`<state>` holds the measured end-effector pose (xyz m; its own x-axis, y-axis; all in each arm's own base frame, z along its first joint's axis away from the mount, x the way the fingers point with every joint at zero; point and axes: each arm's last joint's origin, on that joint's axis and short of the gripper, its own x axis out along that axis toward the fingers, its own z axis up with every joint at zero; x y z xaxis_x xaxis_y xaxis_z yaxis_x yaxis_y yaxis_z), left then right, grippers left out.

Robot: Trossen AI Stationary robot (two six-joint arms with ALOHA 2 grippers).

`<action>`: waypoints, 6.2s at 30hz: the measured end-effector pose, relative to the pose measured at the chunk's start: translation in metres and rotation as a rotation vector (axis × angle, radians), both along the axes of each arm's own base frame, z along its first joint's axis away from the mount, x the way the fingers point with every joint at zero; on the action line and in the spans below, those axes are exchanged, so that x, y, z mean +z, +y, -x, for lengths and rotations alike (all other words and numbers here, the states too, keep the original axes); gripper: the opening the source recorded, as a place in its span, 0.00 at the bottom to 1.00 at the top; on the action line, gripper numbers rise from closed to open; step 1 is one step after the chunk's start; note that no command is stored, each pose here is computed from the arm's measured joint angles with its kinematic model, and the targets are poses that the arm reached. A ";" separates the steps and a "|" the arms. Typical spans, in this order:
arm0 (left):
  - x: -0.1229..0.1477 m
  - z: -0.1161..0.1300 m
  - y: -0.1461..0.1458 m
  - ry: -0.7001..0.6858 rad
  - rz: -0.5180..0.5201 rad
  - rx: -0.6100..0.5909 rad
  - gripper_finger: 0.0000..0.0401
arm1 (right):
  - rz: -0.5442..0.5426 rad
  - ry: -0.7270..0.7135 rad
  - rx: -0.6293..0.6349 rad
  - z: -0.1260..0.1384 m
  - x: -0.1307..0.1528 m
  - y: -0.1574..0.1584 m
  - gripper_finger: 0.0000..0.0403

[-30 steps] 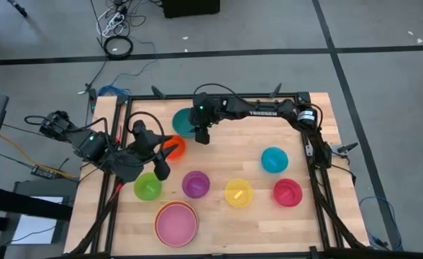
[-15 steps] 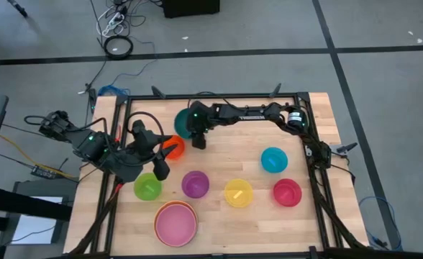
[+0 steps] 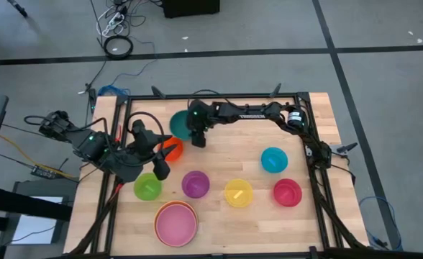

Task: Nest bowls inside each other
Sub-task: Stack the dark green on top of the pink bowl, then stack the violet bowl on top of the dark green bowl

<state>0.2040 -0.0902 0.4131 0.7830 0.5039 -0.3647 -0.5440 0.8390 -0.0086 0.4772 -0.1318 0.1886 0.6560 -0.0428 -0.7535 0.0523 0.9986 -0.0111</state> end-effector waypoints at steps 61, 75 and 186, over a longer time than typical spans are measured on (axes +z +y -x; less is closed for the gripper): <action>0.000 0.001 0.002 0.013 -0.052 0.028 0.39 | 0.120 0.078 0.206 0.016 0.070 0.122 0.00; 0.000 0.002 0.002 0.006 -0.066 0.046 0.39 | -0.124 -0.230 0.545 0.027 0.104 0.282 0.00; -0.005 -0.002 -0.002 0.031 -0.009 -0.005 0.39 | -0.191 0.203 0.407 0.026 -0.008 0.227 0.39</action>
<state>0.2064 -0.0924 0.4085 0.7739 0.5032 -0.3846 -0.5395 0.8418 0.0157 0.4515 0.0957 0.1804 0.4298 0.3378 -0.8374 -0.3272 0.9226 0.2042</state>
